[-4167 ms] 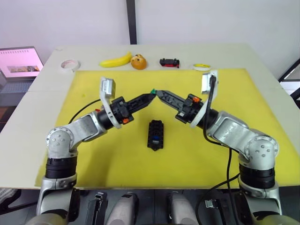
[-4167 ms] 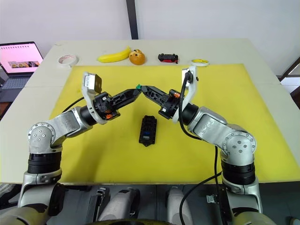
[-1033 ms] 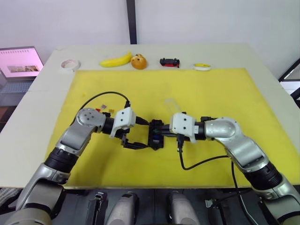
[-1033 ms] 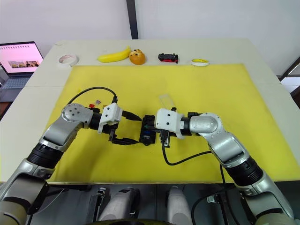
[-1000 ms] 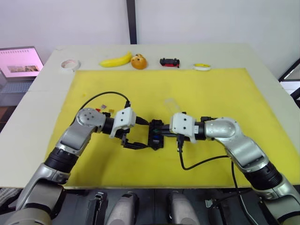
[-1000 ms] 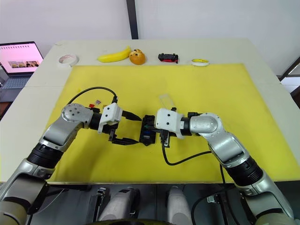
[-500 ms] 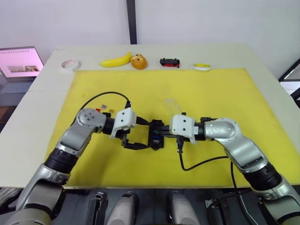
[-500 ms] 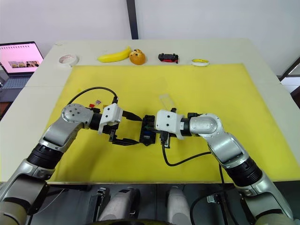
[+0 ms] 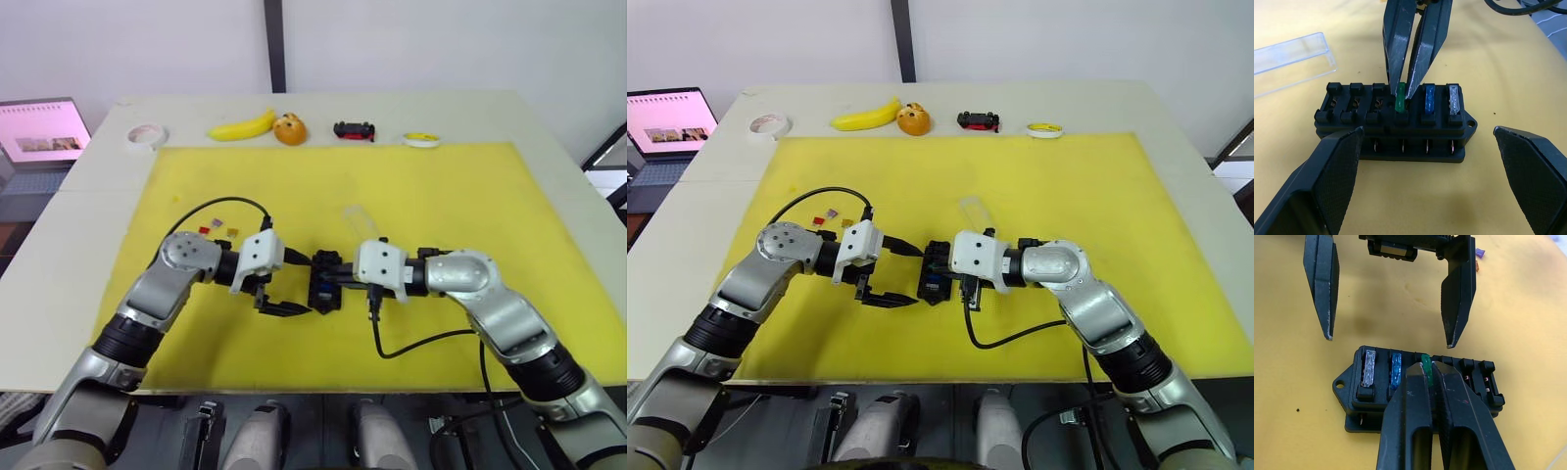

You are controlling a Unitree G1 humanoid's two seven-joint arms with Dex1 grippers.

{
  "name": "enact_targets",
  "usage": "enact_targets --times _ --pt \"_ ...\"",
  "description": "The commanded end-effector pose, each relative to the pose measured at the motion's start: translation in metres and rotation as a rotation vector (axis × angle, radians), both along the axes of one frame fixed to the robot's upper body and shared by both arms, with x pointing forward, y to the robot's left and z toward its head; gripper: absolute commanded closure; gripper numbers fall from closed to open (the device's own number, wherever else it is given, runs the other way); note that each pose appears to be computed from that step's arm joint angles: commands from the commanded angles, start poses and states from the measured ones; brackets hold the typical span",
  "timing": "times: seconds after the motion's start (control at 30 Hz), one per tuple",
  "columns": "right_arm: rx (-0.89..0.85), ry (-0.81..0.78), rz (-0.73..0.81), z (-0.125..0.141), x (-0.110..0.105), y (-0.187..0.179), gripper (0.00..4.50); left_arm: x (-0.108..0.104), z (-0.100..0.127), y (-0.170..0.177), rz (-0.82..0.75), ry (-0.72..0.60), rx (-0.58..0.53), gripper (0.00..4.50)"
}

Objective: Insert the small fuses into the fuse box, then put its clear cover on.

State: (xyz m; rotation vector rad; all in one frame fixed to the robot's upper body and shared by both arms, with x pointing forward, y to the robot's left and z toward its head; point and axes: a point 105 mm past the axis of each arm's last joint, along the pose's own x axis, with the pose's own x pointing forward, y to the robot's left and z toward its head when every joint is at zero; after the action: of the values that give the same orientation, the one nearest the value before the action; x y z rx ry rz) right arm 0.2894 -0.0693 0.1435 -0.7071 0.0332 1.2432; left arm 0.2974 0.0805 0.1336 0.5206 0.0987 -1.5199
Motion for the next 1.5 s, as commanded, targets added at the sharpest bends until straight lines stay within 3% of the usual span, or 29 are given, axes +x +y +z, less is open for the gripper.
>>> enact_targets --times 0.03,0.13,0.4,0.67,0.77,0.87,1.5 --pt "0.052 -0.037 0.020 0.019 -0.003 0.004 3.39 0.001 0.013 -0.001 -0.007 -0.051 -0.022 0.00" --pt "0.067 -0.041 0.021 0.028 -0.004 0.004 2.02 0.002 0.012 0.000 -0.004 -0.050 -0.022 0.00" --pt "0.142 0.007 -0.019 0.042 -0.003 -0.001 2.02 0.001 0.011 0.000 -0.007 -0.048 -0.024 0.00" --pt "0.232 0.099 -0.064 0.033 -0.003 -0.004 2.02 -0.002 0.010 -0.002 -0.017 -0.049 -0.030 0.00" --pt "0.272 0.141 -0.059 0.033 -0.009 0.001 2.91 -0.002 0.011 -0.001 -0.022 -0.052 -0.025 0.00" --pt "0.281 0.175 -0.059 0.027 -0.016 0.005 4.40 -0.003 0.012 -0.001 -0.035 -0.054 -0.022 0.00" --pt "0.190 0.245 -0.163 -0.006 -0.014 0.009 4.46 -0.004 0.013 -0.002 -0.052 -0.060 -0.015 0.00"
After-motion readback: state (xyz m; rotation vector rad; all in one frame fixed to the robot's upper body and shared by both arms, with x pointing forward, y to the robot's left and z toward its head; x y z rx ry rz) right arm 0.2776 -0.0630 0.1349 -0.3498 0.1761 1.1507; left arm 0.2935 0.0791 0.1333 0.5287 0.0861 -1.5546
